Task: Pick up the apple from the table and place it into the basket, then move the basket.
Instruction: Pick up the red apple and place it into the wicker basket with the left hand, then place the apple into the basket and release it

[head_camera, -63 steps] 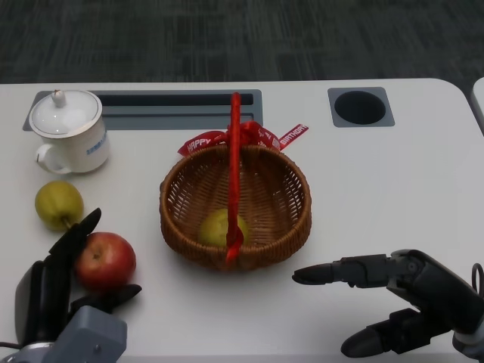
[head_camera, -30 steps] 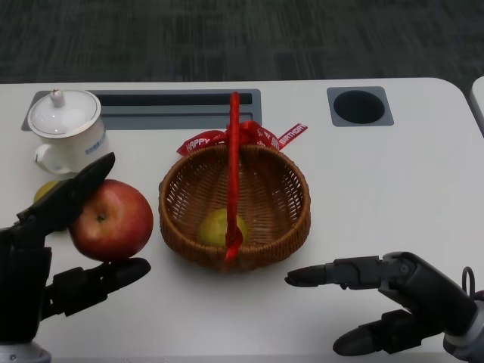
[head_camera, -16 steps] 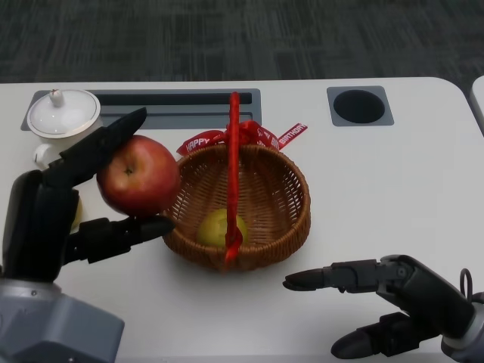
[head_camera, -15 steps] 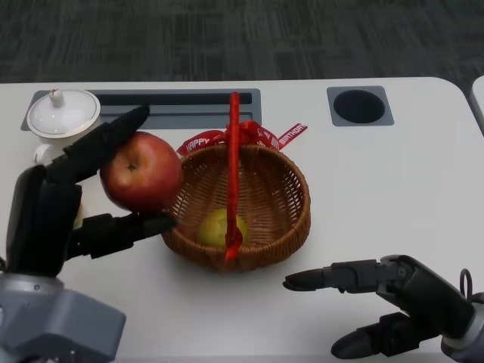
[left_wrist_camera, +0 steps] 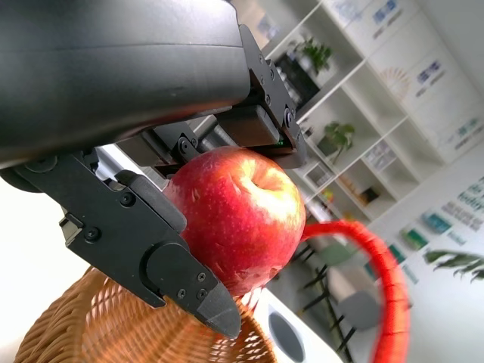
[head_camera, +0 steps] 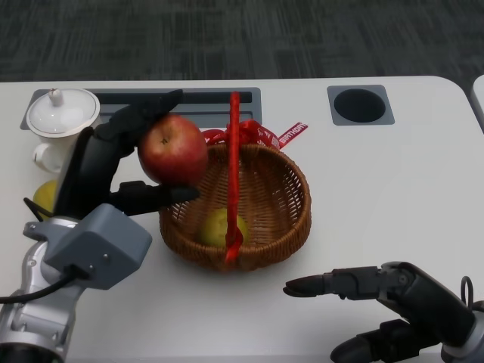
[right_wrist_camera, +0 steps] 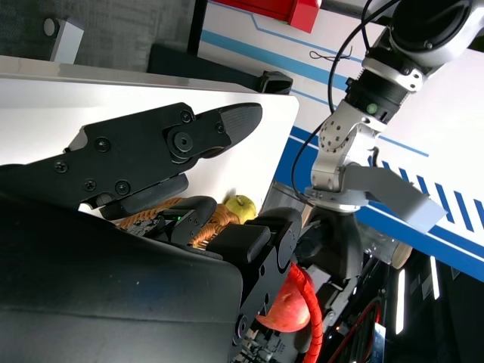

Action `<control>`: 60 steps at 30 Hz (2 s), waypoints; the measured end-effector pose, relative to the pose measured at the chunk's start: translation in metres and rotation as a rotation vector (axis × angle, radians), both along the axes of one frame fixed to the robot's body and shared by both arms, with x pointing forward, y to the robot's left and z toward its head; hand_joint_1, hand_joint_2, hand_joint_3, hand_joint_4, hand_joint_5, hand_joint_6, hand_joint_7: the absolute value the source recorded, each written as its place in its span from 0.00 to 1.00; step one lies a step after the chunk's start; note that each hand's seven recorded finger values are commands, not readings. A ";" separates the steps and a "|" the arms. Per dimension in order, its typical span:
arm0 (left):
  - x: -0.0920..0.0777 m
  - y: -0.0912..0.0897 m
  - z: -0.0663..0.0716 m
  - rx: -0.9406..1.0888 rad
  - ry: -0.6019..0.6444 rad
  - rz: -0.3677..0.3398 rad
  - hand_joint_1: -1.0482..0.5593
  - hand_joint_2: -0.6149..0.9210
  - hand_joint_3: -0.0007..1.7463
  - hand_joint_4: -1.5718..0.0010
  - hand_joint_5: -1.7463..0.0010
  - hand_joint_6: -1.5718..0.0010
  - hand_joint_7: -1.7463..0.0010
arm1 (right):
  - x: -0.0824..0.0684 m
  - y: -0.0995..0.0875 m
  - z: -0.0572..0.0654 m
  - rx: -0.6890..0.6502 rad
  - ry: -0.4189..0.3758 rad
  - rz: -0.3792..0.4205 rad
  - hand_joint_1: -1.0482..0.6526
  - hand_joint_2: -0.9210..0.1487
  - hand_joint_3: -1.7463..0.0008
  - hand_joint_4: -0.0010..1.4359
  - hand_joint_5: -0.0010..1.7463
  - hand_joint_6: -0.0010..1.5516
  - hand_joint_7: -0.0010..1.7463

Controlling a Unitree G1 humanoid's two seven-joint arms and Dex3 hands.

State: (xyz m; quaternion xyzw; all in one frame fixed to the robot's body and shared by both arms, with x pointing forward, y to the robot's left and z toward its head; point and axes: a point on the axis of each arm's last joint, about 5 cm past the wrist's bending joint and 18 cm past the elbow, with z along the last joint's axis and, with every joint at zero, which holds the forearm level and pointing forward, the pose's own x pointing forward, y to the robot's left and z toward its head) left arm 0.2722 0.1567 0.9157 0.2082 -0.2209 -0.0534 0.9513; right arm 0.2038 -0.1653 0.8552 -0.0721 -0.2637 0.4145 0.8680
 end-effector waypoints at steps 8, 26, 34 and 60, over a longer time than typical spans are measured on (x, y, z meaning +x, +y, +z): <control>0.014 -0.018 -0.015 0.034 0.067 -0.073 0.51 0.93 0.00 0.20 1.00 0.30 1.00 | -0.004 0.000 -0.001 0.004 0.002 -0.018 0.35 0.00 1.00 0.48 0.00 0.41 0.00; 0.019 -0.028 -0.019 0.138 0.106 -0.077 0.17 0.93 0.00 0.90 1.00 0.79 1.00 | -0.004 0.000 -0.001 0.008 0.000 -0.026 0.34 0.00 0.99 0.48 0.00 0.41 0.00; 0.022 -0.030 -0.009 0.165 0.058 -0.046 0.19 0.93 0.00 0.91 1.00 0.78 1.00 | -0.004 0.000 -0.001 0.006 0.000 -0.026 0.34 0.00 1.00 0.49 0.00 0.42 0.00; -0.067 0.036 0.028 0.103 -0.033 -0.068 0.34 0.93 0.00 0.66 0.97 0.64 0.99 | 0.063 -0.015 0.078 -0.188 -0.542 0.084 0.24 0.04 0.99 0.43 0.00 0.39 0.00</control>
